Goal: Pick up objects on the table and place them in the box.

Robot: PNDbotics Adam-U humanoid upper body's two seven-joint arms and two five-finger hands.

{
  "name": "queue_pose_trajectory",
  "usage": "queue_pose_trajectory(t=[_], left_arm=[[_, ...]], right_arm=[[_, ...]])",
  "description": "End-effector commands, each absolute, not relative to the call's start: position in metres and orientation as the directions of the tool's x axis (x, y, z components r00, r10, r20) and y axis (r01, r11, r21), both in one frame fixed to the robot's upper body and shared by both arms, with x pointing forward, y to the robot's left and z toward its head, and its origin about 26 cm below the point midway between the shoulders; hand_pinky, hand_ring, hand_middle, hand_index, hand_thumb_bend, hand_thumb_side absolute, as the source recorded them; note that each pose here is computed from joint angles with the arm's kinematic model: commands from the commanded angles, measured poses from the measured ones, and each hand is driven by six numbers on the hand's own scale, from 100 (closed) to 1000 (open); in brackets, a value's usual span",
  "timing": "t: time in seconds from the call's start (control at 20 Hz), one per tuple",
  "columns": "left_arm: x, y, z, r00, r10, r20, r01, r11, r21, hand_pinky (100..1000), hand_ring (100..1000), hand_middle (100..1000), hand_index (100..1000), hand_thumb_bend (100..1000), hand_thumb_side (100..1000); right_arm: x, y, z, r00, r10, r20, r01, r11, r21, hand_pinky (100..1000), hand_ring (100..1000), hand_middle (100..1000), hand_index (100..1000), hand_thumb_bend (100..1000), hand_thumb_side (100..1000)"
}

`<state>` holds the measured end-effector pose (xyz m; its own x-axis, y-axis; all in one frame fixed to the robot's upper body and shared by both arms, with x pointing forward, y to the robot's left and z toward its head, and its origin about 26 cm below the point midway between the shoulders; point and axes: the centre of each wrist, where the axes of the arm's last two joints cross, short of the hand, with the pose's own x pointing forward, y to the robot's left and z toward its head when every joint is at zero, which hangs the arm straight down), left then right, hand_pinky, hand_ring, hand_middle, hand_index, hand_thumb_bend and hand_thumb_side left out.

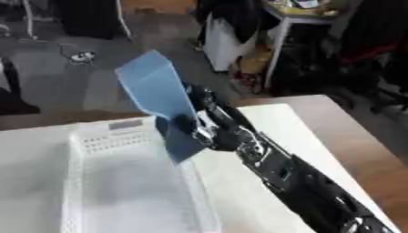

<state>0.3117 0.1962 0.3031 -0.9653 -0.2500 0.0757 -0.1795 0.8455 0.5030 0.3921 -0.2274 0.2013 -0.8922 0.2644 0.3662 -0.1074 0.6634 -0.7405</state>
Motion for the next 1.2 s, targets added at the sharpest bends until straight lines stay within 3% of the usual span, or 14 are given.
queue_pose_trajectory(t=[0.05,0.5,0.6,0.7,0.75,0.8,0.85,0.9,0.95,1.0,1.05,1.1,1.15,1.2], left_arm=[[0.3076,0.1933,0.3117,-0.961,-0.267,0.066,-0.197,0.835,0.514,402,542,649,698,840,833],[0.307,0.1899,0.3145,-0.953,-0.289,0.085,-0.197,0.81,0.552,395,538,651,706,840,835],[0.3069,0.1893,0.3151,-0.954,-0.289,0.085,-0.196,0.809,0.554,396,538,652,707,840,835],[0.3068,0.189,0.3157,-0.954,-0.288,0.085,-0.195,0.808,0.555,395,538,652,708,840,835],[0.3067,0.1889,0.316,-0.954,-0.289,0.085,-0.195,0.808,0.556,395,538,652,708,840,835],[0.3067,0.1887,0.3162,-0.953,-0.289,0.085,-0.195,0.808,0.557,395,538,652,709,836,839],[0.3067,0.1886,0.3164,-0.953,-0.289,0.086,-0.195,0.807,0.557,395,538,652,709,836,839],[0.3066,0.1884,0.3166,-0.953,-0.289,0.086,-0.194,0.807,0.558,395,538,652,709,836,838],[0.3066,0.1882,0.3167,-0.954,-0.289,0.086,-0.193,0.806,0.56,395,538,652,709,836,838],[0.3065,0.1881,0.3168,-0.954,-0.289,0.086,-0.193,0.805,0.561,395,537,652,710,836,838],[0.3065,0.188,0.317,-0.953,-0.289,0.086,-0.193,0.805,0.562,395,537,652,710,836,838],[0.3065,0.188,0.3171,-0.953,-0.29,0.087,-0.193,0.804,0.562,394,537,652,711,836,837],[0.3065,0.188,0.3173,-0.953,-0.291,0.088,-0.193,0.804,0.563,394,537,652,711,836,837],[0.3065,0.1879,0.3174,-0.952,-0.292,0.088,-0.194,0.803,0.564,393,536,652,712,837,837]], right_arm=[[0.3958,-0.2277,0.2087,-0.917,0.162,0.365,-0.182,0.643,-0.744,100,100,100,144,100,986],[0.4012,-0.2307,0.2043,-0.876,0.033,0.481,-0.347,0.649,-0.677,100,100,100,190,100,966],[0.4015,-0.2309,0.2031,-0.864,0.016,0.504,-0.376,0.645,-0.666,100,128,271,321,100,975],[0.4017,-0.2308,0.2026,-0.853,0.003,0.522,-0.402,0.634,-0.661,100,365,505,548,100,1000],[0.4017,-0.2308,0.2028,-0.85,-0.003,0.527,-0.413,0.625,-0.662,100,306,454,489,100,1000],[0.4016,-0.2309,0.2031,-0.847,-0.008,0.531,-0.422,0.615,-0.666,110,524,670,729,100,1000],[0.4016,-0.2309,0.2031,-0.846,-0.012,0.533,-0.431,0.603,-0.671,149,550,695,752,100,1000],[0.4016,-0.2311,0.2032,-0.845,-0.016,0.535,-0.439,0.593,-0.675,283,627,764,817,100,1000],[0.4017,-0.2316,0.2032,-0.844,-0.02,0.536,-0.444,0.585,-0.679,283,627,764,817,100,1000],[0.4019,-0.2323,0.2032,-0.843,-0.02,0.538,-0.448,0.579,-0.681,405,716,826,874,100,1000],[0.4022,-0.233,0.2035,-0.843,-0.018,0.538,-0.449,0.575,-0.684,391,707,818,868,100,1000],[0.4024,-0.234,0.2043,-0.845,-0.01,0.535,-0.443,0.573,-0.689,482,769,869,916,100,1000],[0.4025,-0.2346,0.2052,-0.849,-0.002,0.528,-0.434,0.572,-0.696,471,762,863,909,100,1000],[0.4027,-0.2355,0.2066,-0.855,0.011,0.519,-0.42,0.573,-0.704,551,813,906,957,188,1000]])
